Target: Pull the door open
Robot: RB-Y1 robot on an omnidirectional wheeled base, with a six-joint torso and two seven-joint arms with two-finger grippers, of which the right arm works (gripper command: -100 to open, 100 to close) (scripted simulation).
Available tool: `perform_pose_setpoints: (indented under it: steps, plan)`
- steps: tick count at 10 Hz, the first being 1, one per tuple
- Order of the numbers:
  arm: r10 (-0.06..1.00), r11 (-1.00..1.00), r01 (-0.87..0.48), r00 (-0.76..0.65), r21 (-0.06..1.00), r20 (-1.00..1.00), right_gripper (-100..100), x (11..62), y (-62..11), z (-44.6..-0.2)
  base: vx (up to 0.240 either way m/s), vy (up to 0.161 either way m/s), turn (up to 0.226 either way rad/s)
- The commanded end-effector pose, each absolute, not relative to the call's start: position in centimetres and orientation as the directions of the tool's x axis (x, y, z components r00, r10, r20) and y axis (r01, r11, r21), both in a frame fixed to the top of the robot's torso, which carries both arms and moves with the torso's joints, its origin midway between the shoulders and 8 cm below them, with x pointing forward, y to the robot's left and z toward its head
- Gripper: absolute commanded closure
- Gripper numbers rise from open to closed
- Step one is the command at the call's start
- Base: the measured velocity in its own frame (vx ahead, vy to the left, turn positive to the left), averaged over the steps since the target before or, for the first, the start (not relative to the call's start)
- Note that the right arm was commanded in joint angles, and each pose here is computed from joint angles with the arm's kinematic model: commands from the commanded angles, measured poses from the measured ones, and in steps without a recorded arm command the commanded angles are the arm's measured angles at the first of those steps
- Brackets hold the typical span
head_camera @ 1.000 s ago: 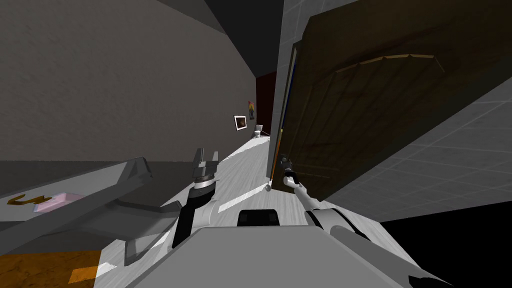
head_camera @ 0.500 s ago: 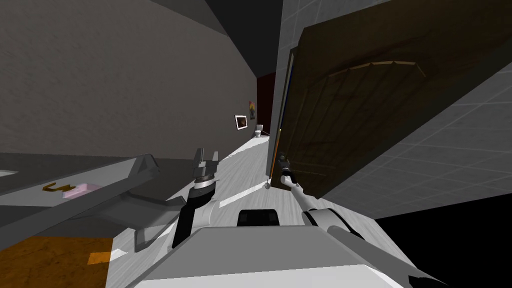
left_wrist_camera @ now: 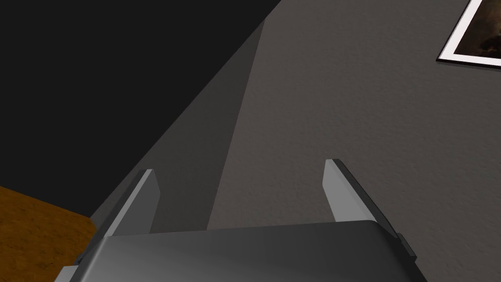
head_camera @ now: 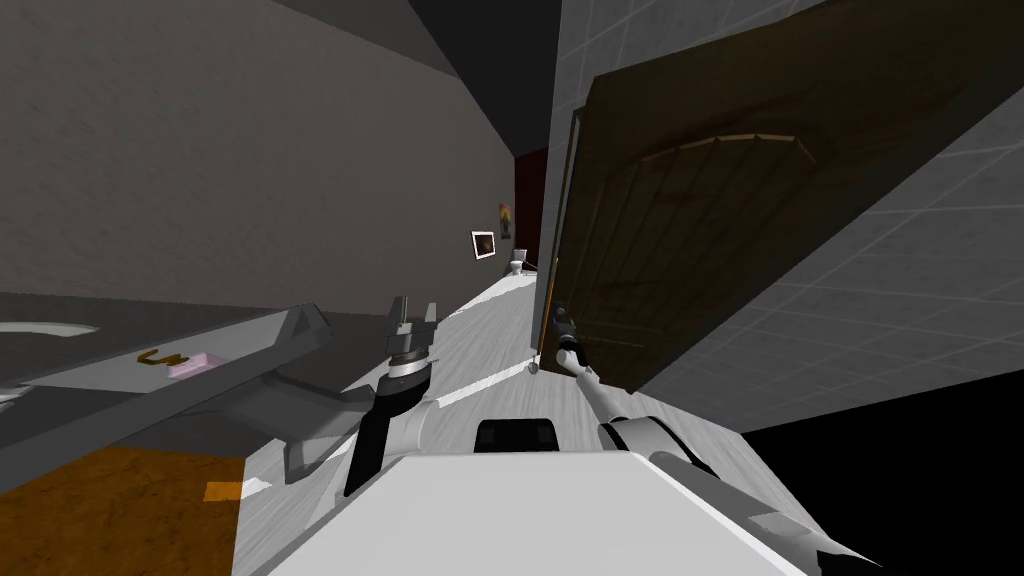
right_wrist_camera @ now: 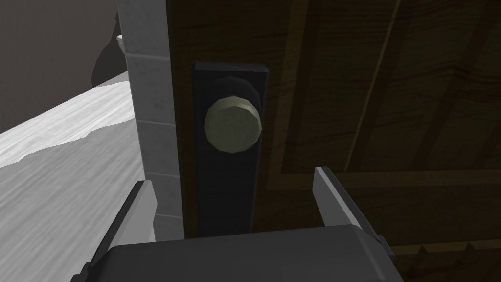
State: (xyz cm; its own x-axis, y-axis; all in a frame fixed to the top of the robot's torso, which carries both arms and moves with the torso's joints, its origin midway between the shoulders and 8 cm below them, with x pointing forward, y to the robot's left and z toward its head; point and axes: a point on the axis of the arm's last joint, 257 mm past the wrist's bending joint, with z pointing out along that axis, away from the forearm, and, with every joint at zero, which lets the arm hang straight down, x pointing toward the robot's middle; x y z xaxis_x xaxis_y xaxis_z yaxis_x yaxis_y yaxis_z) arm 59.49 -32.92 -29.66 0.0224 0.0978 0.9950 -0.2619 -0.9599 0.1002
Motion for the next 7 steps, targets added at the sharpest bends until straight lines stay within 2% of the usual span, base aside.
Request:
perform_pose_setpoints:
  steps: [1, 3, 7]
  plan:
    - [0.026, -0.964, -0.263, 0.006, 0.027, 1.000, -100, 59.6, -32.1, -29.6, -0.101, -0.023, 0.021]
    - [0.028, -0.965, -0.262, 0.007, 0.029, 1.000, -100, 59.5, -32.0, -29.6, -0.059, -0.016, 0.008]
    - [0.021, -0.946, -0.324, 0.006, 0.022, 1.000, -100, 57.9, -39.1, -29.9, 0.168, 0.015, 0.152]
